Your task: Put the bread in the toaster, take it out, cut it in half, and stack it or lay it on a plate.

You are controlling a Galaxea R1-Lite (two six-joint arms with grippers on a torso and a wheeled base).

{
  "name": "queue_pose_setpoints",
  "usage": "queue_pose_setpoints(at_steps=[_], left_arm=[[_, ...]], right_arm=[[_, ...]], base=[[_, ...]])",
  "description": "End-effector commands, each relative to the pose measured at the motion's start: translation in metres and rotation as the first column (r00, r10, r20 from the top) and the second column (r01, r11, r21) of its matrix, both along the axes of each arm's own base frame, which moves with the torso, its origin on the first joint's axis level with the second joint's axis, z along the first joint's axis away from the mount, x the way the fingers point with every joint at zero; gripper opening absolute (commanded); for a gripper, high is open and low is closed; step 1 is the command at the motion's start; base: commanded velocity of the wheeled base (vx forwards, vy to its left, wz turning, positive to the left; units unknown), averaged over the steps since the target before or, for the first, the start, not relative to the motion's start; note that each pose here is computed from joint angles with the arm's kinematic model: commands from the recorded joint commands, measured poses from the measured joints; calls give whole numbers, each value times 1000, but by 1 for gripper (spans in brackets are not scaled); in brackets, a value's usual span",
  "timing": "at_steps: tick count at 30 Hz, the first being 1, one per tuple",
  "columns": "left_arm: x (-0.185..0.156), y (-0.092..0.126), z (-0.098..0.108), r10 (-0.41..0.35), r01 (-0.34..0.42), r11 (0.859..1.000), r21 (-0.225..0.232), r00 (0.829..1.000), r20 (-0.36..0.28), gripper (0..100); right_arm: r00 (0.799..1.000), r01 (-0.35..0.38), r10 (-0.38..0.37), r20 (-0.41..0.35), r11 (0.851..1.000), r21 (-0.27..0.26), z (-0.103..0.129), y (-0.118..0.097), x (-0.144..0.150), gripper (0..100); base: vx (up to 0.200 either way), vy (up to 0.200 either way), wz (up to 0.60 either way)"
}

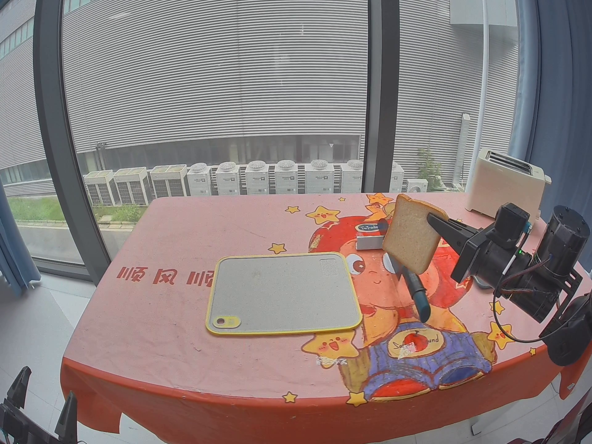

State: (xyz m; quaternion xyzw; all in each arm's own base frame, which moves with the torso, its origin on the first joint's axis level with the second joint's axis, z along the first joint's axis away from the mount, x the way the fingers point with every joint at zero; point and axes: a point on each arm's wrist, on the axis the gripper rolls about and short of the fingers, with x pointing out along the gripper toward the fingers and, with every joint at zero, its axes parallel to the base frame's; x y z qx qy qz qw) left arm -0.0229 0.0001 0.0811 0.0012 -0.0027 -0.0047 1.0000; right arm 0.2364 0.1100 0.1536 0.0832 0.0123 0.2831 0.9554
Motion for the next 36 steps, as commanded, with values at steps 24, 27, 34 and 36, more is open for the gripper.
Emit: queue_pose_setpoints(at_steps=[24, 27, 34, 36], left_arm=[[0, 0, -5, 0, 0, 1000, -2, 1000, -1, 100], [0, 0, -5, 0, 0, 1000, -2, 1000, -1, 100], [0, 0, -5, 0, 0, 1000, -2, 1000, -1, 100], [0, 0, -5, 0, 0, 1000, -2, 1000, -1, 100]], right_arm=[[998, -31, 33, -61, 999, 32, -9, 13, -2, 0], [995, -44, 51, -91, 996, 75, -9, 18, -4, 0], [982, -35, 63, -178, 987, 157, -18, 26, 1, 0], [979, -33, 66, -192, 985, 168, -20, 27, 2, 0]], base=[[0, 0, 0], [0, 0, 0], [0, 0, 0], [0, 0, 0]])
